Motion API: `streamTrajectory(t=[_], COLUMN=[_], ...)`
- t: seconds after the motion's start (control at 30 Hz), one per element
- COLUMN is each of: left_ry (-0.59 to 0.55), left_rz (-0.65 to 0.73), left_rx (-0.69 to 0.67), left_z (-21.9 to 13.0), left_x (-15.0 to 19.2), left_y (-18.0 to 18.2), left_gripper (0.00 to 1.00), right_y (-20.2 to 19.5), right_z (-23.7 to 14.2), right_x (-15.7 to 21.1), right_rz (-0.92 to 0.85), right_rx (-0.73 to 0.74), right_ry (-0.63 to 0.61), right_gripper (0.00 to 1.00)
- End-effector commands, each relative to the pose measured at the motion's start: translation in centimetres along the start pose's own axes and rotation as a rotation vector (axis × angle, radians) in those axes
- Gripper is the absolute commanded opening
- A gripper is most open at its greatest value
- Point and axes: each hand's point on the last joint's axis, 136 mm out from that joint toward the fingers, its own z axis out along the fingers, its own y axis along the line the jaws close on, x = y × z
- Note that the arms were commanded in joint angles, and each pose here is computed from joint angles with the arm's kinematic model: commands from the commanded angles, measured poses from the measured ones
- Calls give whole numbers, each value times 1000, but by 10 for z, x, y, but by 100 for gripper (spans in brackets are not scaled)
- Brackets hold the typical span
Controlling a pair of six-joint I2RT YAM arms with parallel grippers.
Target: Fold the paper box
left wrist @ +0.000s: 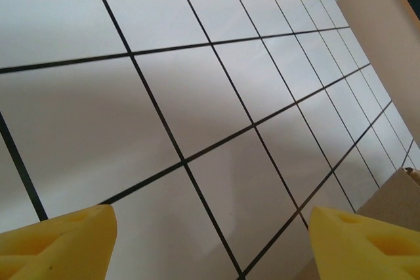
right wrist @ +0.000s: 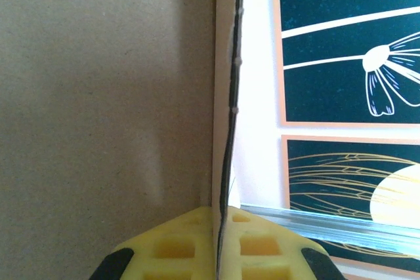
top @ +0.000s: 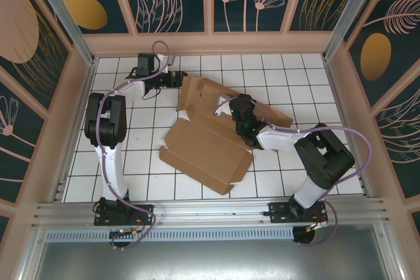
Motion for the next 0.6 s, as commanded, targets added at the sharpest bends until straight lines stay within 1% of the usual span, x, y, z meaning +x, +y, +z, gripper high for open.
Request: streamTrajectory(t=[0.0, 0.1, 0.2, 0.3, 0.57], left_ry=[53, 84, 88, 96, 90], left_rz=[-16, -24, 0, 4, -16], left_rx=[39, 47, 54, 44, 26], left_z=[1, -4, -15, -18, -17], left_x=[18, 35, 49, 59, 67], left_y=[-3, -9, -19, -20, -13], left_gripper=[76, 75, 75, 76, 76], right_y=[2, -1, -4, -11, -28], right_z=[-1, 0, 0, -1, -15], right_x=[4, 4, 3, -1, -15], right_rz=[-2, -5, -14, -22, -76], right_rx=[-31, -18, -3, 32, 175], right_ry=[8, 13, 16, 5, -37], right_gripper=[0, 0, 0, 0, 0])
